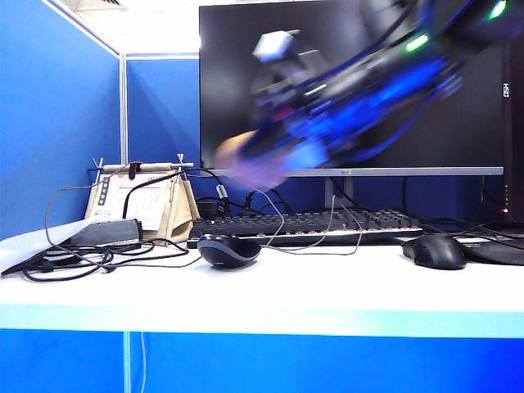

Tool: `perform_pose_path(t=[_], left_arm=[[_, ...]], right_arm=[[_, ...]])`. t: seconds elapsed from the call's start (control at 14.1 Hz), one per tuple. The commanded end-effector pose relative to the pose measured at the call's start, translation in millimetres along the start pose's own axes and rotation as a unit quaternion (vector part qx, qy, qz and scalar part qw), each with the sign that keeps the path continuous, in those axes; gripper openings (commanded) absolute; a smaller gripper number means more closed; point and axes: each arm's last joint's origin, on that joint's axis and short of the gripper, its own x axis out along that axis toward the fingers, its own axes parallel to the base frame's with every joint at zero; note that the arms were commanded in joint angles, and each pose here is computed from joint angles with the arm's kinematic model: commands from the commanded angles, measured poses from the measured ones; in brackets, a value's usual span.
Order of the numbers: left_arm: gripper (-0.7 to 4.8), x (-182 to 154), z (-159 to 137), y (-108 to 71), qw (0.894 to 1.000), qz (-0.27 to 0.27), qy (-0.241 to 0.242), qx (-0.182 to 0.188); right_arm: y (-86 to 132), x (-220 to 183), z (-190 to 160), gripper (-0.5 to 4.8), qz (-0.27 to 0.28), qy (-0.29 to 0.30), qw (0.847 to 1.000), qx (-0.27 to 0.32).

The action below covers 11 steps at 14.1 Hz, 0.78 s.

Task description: Pick up the kiwi and place it near the upside-down mouse.

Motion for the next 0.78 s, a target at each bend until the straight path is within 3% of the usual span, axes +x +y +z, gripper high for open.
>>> perform_pose_path(t=[0.07,0.36,0.78], left_arm=[[0.3,-1.0,0.6,-0.6,1.0,-0.005,-0.002,0.004],[0.3,-1.1,-0.9,-0.6,1.0,-0.005,0.006,0.001],[0.3,-1.1,-0.9,-0.6,1.0,-0.004,0.006,0.0]], right_arm=[[29.7,33.6,-11.5,2.06,-0.01,-0.039,0.999,-0.035],[16.8,63.9,-54.8,2.06,-0.038,0.012,0.999,-0.002],[2.3,68.1,-68.0,2.1,-0.049,0.025,0.998,0.003]])
